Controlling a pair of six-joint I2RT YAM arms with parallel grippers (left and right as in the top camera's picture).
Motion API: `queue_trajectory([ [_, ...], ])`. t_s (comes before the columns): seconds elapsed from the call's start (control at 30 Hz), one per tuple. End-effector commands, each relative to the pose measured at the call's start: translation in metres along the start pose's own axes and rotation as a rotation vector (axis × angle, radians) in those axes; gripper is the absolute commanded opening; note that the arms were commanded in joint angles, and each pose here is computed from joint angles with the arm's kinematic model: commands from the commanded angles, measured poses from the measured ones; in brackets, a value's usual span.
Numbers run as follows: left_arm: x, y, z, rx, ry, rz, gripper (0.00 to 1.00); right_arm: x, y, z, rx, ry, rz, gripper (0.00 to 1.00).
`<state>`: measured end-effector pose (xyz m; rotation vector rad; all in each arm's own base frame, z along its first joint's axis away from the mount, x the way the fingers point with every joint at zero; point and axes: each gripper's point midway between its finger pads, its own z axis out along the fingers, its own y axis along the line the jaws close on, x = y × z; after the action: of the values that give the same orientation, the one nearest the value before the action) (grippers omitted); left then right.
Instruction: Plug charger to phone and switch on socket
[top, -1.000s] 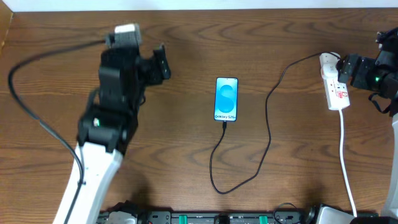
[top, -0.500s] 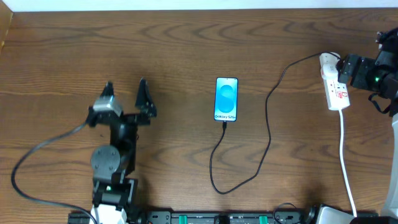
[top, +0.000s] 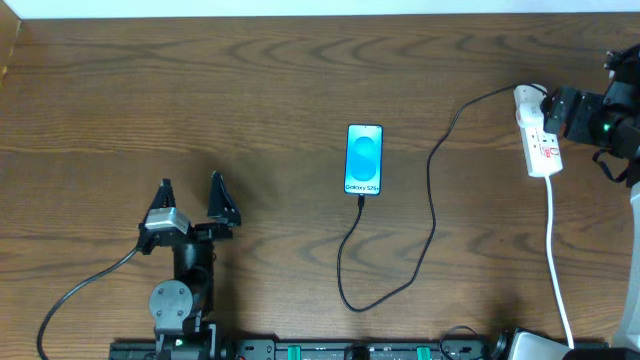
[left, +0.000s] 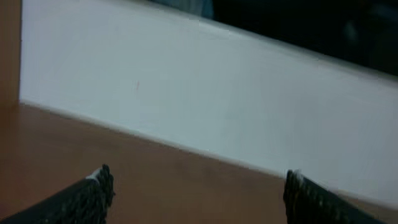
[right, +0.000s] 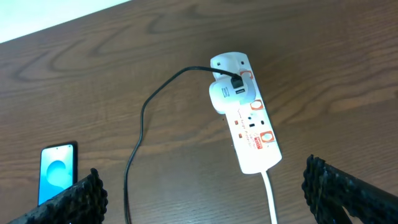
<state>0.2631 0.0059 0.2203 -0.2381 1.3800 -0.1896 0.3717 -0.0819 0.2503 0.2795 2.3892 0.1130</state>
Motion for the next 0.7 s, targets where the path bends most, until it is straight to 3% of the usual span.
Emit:
queue_trajectory([
  [0.0,0.003,0.005,-0.006,-0.016,0.015,0.023,0.88,0.0,0.002,0.0,-0.004,0.001,0.009,0.99],
  [0.47,0.076,0.036,-0.034,-0.13,0.325,0.065,0.88,0.0,0.002,0.0,-0.004,0.001,0.009,0.99],
  [0.67,0.074,0.029,-0.033,-0.072,0.322,0.181,0.88,0.0,0.002,0.0,-0.004,0.001,0.009,0.99],
])
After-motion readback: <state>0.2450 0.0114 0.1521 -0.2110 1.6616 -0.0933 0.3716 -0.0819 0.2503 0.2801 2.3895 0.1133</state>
